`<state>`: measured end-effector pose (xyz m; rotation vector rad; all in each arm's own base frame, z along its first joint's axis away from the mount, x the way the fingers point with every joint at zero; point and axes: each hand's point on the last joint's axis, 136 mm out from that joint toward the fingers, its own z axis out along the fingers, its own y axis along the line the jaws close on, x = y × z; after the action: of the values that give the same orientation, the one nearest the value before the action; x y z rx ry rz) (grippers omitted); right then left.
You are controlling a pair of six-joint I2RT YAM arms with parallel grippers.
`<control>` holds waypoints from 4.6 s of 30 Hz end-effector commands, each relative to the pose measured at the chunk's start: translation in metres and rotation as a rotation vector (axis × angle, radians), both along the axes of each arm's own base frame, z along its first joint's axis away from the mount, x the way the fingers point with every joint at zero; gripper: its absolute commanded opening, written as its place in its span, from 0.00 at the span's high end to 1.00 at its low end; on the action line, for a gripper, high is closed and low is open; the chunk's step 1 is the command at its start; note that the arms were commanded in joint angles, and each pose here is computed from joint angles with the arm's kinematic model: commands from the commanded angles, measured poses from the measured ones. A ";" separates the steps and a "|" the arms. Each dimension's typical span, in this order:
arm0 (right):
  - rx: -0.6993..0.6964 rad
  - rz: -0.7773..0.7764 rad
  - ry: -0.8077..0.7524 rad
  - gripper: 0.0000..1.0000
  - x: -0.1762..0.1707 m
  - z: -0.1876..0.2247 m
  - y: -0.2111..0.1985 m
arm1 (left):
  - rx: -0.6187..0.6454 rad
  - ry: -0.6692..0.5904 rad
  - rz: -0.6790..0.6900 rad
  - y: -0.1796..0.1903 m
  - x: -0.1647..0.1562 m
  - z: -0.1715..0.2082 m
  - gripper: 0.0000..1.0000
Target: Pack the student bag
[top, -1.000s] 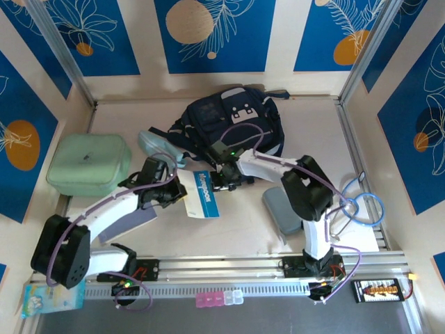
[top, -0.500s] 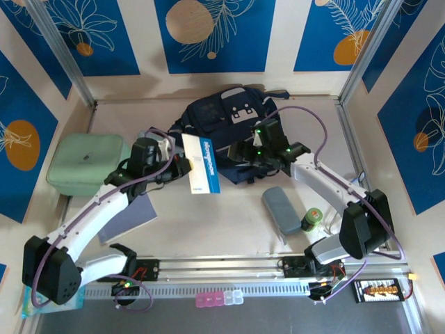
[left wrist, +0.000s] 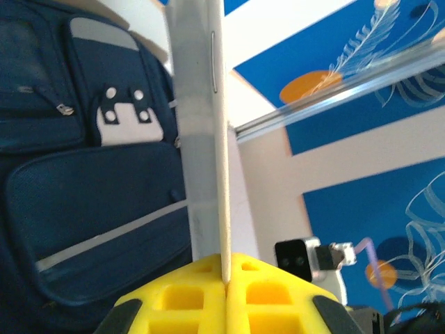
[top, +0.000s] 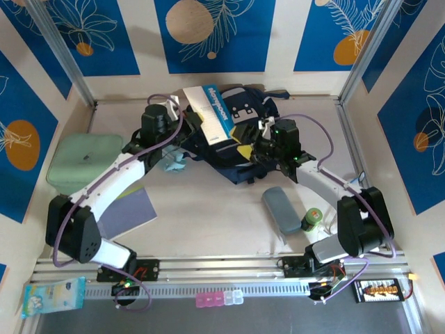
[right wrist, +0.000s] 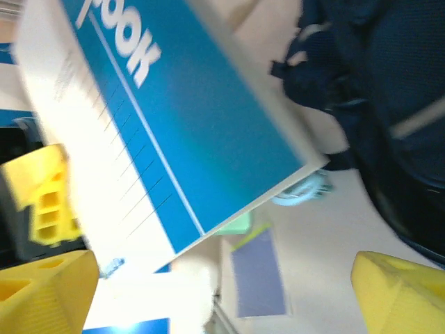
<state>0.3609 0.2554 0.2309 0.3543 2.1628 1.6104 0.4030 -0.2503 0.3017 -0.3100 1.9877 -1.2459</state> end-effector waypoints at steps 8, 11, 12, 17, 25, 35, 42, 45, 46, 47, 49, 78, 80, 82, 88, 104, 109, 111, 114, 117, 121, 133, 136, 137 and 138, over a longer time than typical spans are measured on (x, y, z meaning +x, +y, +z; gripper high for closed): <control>0.282 0.010 0.010 0.07 0.018 0.051 0.027 | -0.259 -0.087 0.129 0.012 0.019 0.052 1.00; 0.343 0.003 0.004 0.09 0.027 0.056 0.029 | -0.305 -0.086 0.125 0.010 0.021 0.054 1.00; 0.368 0.004 -0.002 0.09 0.030 0.060 0.029 | -0.315 -0.076 0.119 0.008 0.022 0.052 1.00; 0.448 0.018 -0.020 0.13 0.043 0.072 0.030 | -0.365 -0.031 0.112 0.003 0.025 0.041 1.00; 0.477 -0.017 -0.033 0.38 0.054 0.071 0.027 | -0.360 0.030 0.109 -0.002 0.024 0.025 1.00; 0.396 -0.013 0.029 0.86 0.051 0.054 0.021 | -0.308 0.079 0.114 -0.001 0.014 -0.004 1.00; 0.211 -0.101 -0.067 0.95 0.041 0.050 -0.010 | -0.071 0.066 0.058 -0.004 0.005 -0.026 0.64; 0.064 -0.149 -0.121 0.96 0.039 0.050 -0.033 | 0.108 0.041 0.016 -0.006 0.000 -0.041 0.46; 0.015 -0.165 -0.129 0.96 0.038 0.048 -0.041 | 0.166 0.022 -0.006 -0.007 -0.001 -0.045 0.41; -0.044 -0.186 -0.133 0.96 0.039 0.046 -0.052 | 0.235 0.003 -0.034 -0.010 -0.003 -0.049 0.36; -0.124 -0.225 -0.131 0.96 0.039 0.042 -0.073 | 0.362 -0.013 -0.080 -0.017 -0.005 -0.062 0.30; -0.302 -0.507 -0.029 0.94 0.024 0.013 -0.207 | 1.066 -0.237 -0.845 -0.138 0.015 -0.198 0.26; -0.302 -0.510 -0.024 0.94 0.022 0.012 -0.208 | 1.092 -0.218 -0.847 -0.137 0.019 -0.205 0.27; -0.304 -0.513 -0.021 0.94 0.021 0.010 -0.209 | 1.117 -0.193 -0.846 -0.134 0.023 -0.213 0.27; -0.301 -0.519 -0.015 0.94 0.019 0.008 -0.210 | 1.146 -0.179 -0.806 -0.132 0.034 -0.215 0.45; -0.423 -0.661 -0.039 0.93 0.002 0.029 -0.258 | 0.870 -0.292 -0.615 -0.136 0.044 -0.107 1.00; -0.491 -0.757 0.090 0.93 -0.012 0.007 -0.281 | 0.775 -0.285 -0.416 -0.112 0.066 -0.063 1.00; -0.473 -0.737 0.114 0.93 -0.013 -0.002 -0.278 | 0.744 -0.304 -0.344 -0.104 0.072 -0.045 1.00; -0.418 -0.658 0.104 0.93 -0.011 -0.004 -0.261 | 0.707 -0.330 -0.291 -0.100 0.076 -0.026 1.00; -0.325 -0.570 0.059 0.93 -0.007 0.002 -0.236 | 0.671 -0.352 -0.285 -0.103 0.076 -0.015 1.00; -0.140 -0.406 0.051 0.93 0.002 0.003 -0.188 | 0.653 -0.353 -0.270 -0.105 0.081 -0.010 1.00; -0.119 -0.323 0.071 0.94 0.054 -0.039 -0.089 | 0.550 -0.315 -0.228 -0.106 0.088 0.003 1.00; -0.117 -0.322 0.076 0.93 0.076 -0.049 -0.072 | 0.502 -0.308 -0.237 -0.108 0.087 0.009 1.00; -0.118 -0.331 0.074 0.94 0.082 -0.052 -0.068 | 0.493 -0.304 -0.238 -0.108 0.087 0.009 1.00; -0.124 -0.344 0.078 0.94 0.089 -0.057 -0.065 | 0.485 -0.303 -0.239 -0.109 0.087 0.010 1.00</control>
<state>0.4204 0.1840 0.1519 0.7271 2.2292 1.2817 0.4772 -0.3561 0.2439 0.4187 2.1973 -0.7187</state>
